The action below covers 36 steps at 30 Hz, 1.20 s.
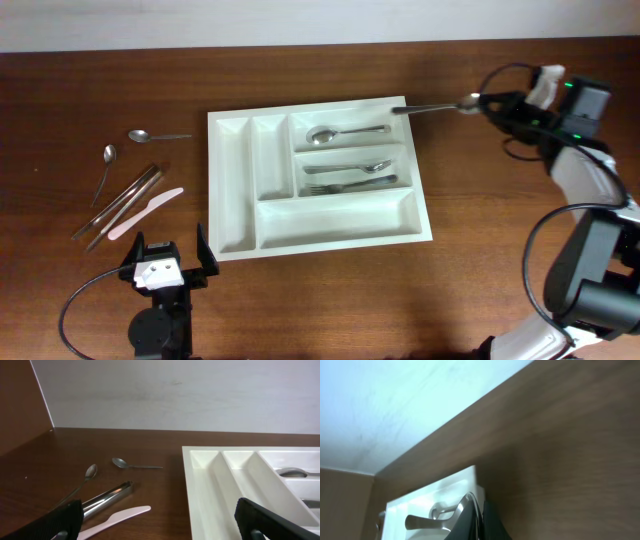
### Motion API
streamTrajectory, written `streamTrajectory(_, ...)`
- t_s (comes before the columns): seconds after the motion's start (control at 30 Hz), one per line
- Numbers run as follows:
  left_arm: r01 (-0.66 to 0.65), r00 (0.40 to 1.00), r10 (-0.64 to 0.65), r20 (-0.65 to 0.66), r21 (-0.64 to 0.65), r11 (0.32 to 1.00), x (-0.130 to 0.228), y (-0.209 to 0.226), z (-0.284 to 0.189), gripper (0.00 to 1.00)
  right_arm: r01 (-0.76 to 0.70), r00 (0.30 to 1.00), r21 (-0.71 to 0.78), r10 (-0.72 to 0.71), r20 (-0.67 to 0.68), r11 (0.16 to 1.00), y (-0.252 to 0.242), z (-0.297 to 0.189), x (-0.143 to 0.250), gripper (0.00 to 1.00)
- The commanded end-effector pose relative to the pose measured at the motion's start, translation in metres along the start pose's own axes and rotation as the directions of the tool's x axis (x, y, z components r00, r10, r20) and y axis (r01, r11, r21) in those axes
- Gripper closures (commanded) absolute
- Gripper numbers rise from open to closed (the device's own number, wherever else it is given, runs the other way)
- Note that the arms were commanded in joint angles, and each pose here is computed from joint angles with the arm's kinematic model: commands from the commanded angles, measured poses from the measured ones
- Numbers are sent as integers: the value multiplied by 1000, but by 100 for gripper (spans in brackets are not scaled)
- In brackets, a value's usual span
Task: Pack container
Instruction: 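Carry the spoon left and lower it into the top compartment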
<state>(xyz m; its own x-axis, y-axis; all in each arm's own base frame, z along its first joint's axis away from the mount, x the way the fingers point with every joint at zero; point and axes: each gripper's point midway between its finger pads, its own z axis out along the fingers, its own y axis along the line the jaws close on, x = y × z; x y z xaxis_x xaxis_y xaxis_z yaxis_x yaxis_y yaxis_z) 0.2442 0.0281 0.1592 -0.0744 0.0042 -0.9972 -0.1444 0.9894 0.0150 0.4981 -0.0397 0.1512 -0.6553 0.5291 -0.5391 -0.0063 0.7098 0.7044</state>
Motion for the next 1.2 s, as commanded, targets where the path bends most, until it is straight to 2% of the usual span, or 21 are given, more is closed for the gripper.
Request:
streamTrajectory(0.0, -11, 1000, 11, 2, 4, 1000, 1, 0, 0, 1, 47, 999, 25, -47, 8, 999, 21, 21, 2, 96)
streamTrajectory(0.43, -11, 1000, 11, 2, 4, 1000, 1, 0, 0, 1, 145, 989, 30, -144, -30, 989, 65, 80, 44, 96)
streamTrajectory(0.8, -11, 1000, 11, 2, 4, 1000, 1, 0, 0, 1, 169, 982, 92, -160, -99, 981, 72, 119, 93, 96)
streamTrajectory(1.0, -11, 1000, 11, 2, 4, 1000, 1, 0, 0, 1, 157, 984, 93, -147, -101, 983, 73, 121, 96, 96)
streamTrajectory(1.17, -11, 1000, 11, 2, 4, 1000, 1, 0, 0, 1, 147, 986, 95, -137, -100, 985, 73, 121, 96, 87)
